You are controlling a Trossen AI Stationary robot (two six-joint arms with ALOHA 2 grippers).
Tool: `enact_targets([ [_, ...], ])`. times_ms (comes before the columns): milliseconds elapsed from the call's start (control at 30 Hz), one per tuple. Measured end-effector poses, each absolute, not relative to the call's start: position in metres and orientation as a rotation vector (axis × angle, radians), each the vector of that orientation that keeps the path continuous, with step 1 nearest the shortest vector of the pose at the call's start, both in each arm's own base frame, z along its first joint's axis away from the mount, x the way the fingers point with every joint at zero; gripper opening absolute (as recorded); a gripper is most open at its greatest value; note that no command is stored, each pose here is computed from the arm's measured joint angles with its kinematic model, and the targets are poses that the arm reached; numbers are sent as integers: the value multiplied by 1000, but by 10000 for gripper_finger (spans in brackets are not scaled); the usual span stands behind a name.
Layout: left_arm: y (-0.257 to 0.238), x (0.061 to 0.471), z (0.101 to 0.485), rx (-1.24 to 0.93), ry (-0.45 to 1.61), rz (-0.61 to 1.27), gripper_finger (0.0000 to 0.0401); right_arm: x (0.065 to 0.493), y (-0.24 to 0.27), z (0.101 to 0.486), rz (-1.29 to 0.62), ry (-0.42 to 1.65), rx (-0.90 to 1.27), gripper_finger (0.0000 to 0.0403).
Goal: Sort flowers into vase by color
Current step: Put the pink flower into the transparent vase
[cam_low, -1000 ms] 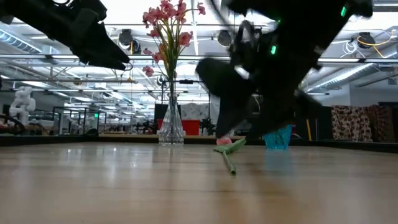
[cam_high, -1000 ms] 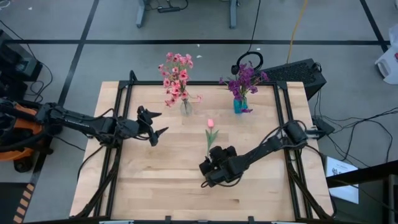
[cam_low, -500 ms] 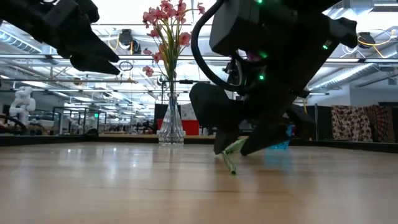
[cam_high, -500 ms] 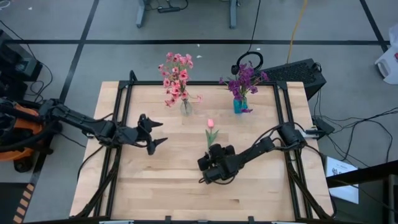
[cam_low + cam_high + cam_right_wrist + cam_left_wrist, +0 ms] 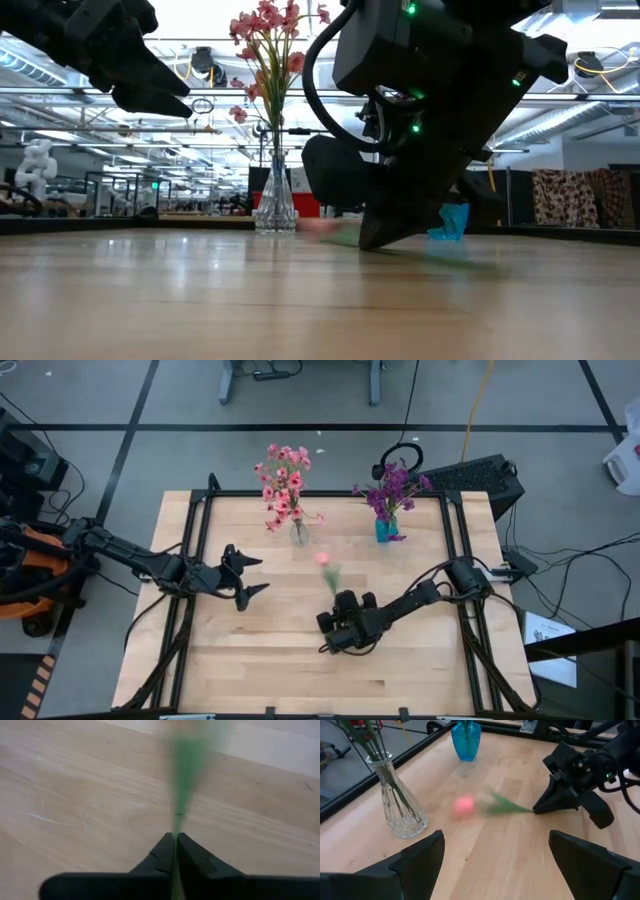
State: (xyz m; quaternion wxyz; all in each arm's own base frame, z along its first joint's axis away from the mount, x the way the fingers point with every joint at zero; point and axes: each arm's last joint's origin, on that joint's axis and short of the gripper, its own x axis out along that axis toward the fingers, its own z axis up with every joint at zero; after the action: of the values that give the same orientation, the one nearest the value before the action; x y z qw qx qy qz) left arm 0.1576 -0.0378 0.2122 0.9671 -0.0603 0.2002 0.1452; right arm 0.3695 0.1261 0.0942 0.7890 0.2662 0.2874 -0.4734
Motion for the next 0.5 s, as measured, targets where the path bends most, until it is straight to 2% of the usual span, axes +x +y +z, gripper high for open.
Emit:
enact_targets([
  [67,-38,158,212,-111,407,292,361,370,126,94,-1019,614,574,6],
  [500,-38,158,212,-107,407,294,361,369,135,121,-949,555,574,1],
])
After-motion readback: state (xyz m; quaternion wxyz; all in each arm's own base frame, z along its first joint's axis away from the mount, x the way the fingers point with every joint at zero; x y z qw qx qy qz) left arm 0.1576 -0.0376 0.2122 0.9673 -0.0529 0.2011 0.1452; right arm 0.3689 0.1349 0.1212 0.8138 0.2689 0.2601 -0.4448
